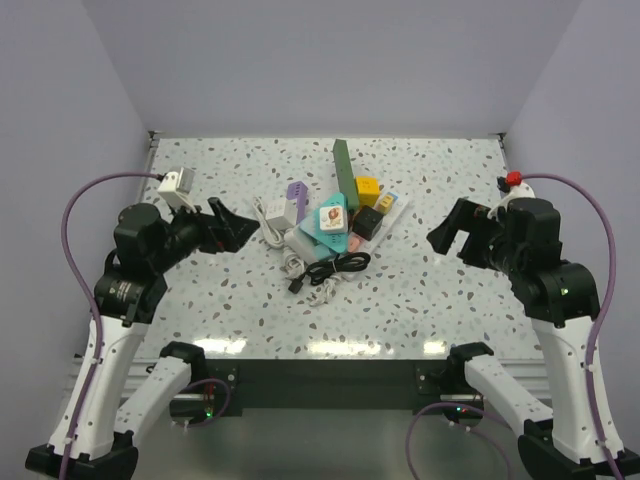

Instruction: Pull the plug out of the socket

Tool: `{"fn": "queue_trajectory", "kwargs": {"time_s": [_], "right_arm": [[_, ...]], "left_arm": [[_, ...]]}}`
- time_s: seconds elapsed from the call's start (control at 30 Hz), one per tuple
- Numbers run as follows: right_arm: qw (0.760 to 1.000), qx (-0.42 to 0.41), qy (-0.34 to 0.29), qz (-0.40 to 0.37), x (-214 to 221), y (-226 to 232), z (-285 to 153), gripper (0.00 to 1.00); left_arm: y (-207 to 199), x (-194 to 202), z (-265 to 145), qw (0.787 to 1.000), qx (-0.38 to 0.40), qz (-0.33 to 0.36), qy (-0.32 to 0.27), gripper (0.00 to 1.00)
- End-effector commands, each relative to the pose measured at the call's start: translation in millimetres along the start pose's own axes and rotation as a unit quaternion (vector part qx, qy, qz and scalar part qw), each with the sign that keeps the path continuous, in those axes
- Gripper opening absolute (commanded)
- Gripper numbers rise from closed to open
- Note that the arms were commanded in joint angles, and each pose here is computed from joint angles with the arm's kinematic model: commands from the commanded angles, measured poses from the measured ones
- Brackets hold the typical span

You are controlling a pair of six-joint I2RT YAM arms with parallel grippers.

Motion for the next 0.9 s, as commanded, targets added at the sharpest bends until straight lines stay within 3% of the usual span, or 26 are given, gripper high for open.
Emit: {"fn": "queue_trajectory", "kwargs": {"time_s": [0.0, 0.2, 0.3, 0.6, 0.87], "right_arm": [[1.000, -0.025, 0.003, 0.003, -1, 5, -2, 0.98], [0.994, -0.106, 0.035, 0.003, 3, 15, 23, 0.98], [0.992, -0.112, 0.054, -0.008, 0, 22, 43, 0.98], [0.985, -0.019, 0.077, -0.156, -17, 96, 107, 0.98], [0.974, 0.039, 0.042, -0.219, -30, 167, 154, 0.98]], "left_arm": [[-8, -3, -1, 1.000, 0.014, -0.006, 0.004, 1.00], [-8, 3, 3, 0.998, 0.057, 0.010, 0.033, 1.00], [-3, 3, 1, 0.999, 0.037, 0.028, 0.023, 1.00], [20, 6, -8, 0.991, -0.116, -0.036, -0.047, 1.00], [34, 23, -18, 0.984, -0.159, -0.063, -0.058, 1.00]]}}
Point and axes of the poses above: each gripper's point midway between its finger pads, its own z axis out along the fingers, its own y axis along the line the jaws close on, x = y × z, the point moved 10 cm from there along -z, back along the fingers, and after that the axes turned 13 degrees about -z, right-handed, at the moved point
